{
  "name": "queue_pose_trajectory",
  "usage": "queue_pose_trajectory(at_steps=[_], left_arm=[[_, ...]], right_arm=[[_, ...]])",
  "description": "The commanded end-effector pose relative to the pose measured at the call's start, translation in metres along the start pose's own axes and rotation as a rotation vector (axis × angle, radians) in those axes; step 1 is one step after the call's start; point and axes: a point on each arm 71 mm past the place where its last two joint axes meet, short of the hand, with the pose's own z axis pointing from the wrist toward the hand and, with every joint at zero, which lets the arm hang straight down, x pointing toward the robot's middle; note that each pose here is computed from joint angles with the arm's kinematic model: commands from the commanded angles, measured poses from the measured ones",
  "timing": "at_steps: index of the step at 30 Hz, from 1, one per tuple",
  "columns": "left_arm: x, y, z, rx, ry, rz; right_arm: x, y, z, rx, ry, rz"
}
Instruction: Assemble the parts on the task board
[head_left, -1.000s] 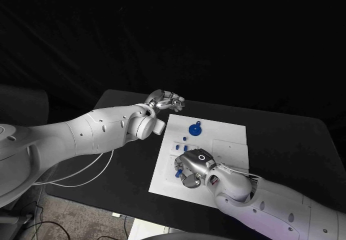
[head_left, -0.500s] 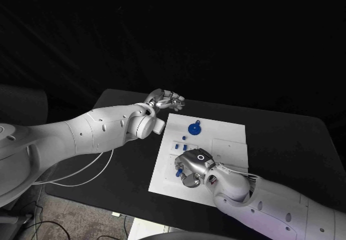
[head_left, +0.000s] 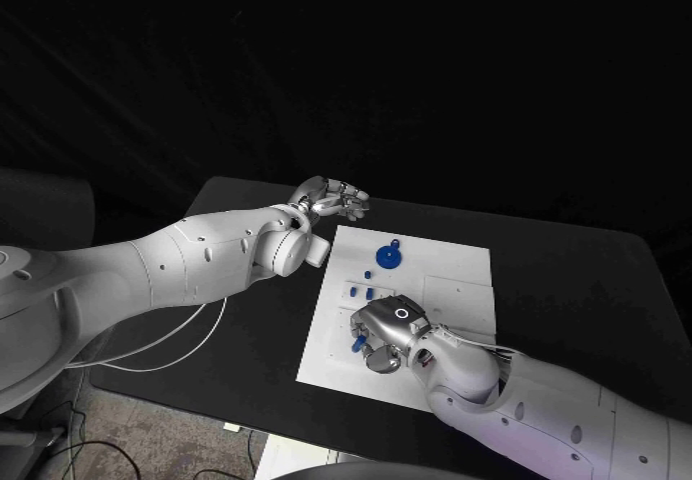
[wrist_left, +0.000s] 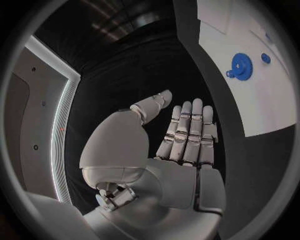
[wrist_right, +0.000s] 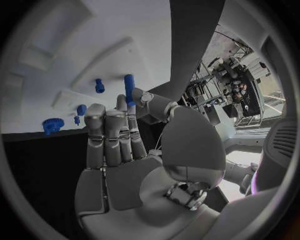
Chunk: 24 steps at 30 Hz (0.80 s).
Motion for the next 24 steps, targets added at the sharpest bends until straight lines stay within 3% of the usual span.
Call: queue_pose_trajectory(at_steps=[1,12,24], left_arm=[[0.0036,-0.0015,0.0006,0.007,0.017,-0.009],[0.0043,-0.0017,0.0008,0.007,0.018,-0.01],[0.0049,-0.0018,0.001,0.007,0.019,-0.01]], right_arm=[[0.004,0.002,0.001,-0.007,0.036,-0.026],[0.019,0.011,0.001,-0.03,0.086,-0.04],[0.022,0.016,0.004,-0.045,0.084,-0.008]])
